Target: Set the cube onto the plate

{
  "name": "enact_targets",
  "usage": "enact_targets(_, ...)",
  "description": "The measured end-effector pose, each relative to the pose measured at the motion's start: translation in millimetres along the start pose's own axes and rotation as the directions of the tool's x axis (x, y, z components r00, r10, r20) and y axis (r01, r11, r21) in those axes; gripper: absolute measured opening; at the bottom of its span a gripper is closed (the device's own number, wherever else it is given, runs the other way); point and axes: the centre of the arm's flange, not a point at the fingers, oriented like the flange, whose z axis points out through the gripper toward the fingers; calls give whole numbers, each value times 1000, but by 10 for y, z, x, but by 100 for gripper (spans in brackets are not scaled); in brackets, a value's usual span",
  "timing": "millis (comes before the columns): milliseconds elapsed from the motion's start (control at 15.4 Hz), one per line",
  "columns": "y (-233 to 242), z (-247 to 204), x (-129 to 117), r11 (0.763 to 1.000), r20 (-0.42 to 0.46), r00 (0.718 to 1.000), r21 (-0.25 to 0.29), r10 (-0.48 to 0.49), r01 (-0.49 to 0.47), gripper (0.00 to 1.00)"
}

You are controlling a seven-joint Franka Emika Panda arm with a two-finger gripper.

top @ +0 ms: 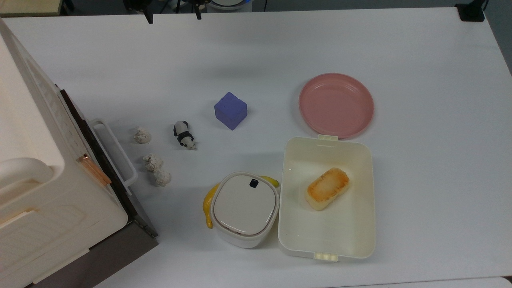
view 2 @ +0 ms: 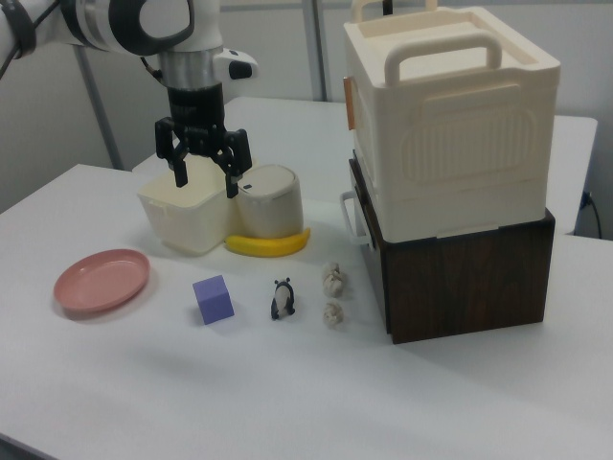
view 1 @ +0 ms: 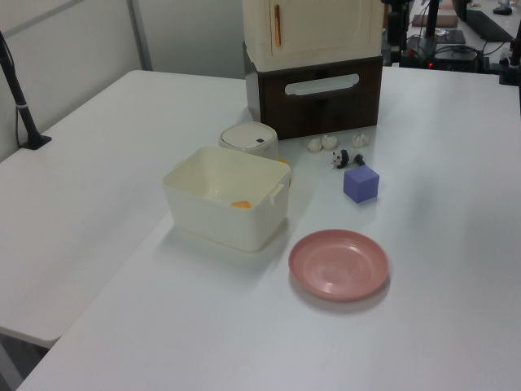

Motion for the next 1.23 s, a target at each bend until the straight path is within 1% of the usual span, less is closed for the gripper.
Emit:
enact_targets(389, -13, 22, 10, 1000, 4, 1000, 1, -2, 2, 100)
enact_targets(777, -30, 182, 72, 1000, 35, 999, 4, -7, 7, 100)
enact_targets(842, -56, 233, 104, 1000, 37, 999, 4, -21, 21, 100)
enact_targets(907, -100, 303, 140, 999, 33, 998, 3, -45, 45, 100)
enact_targets(1037, -316, 656, 248, 989, 38, 988, 0, -151, 151, 100)
enact_targets(1101, -388, 833, 280, 977, 42, 976, 1, -212, 212, 100)
enact_targets(1231, -442, 1127, 324, 956, 39, 956, 0, -292, 292, 100)
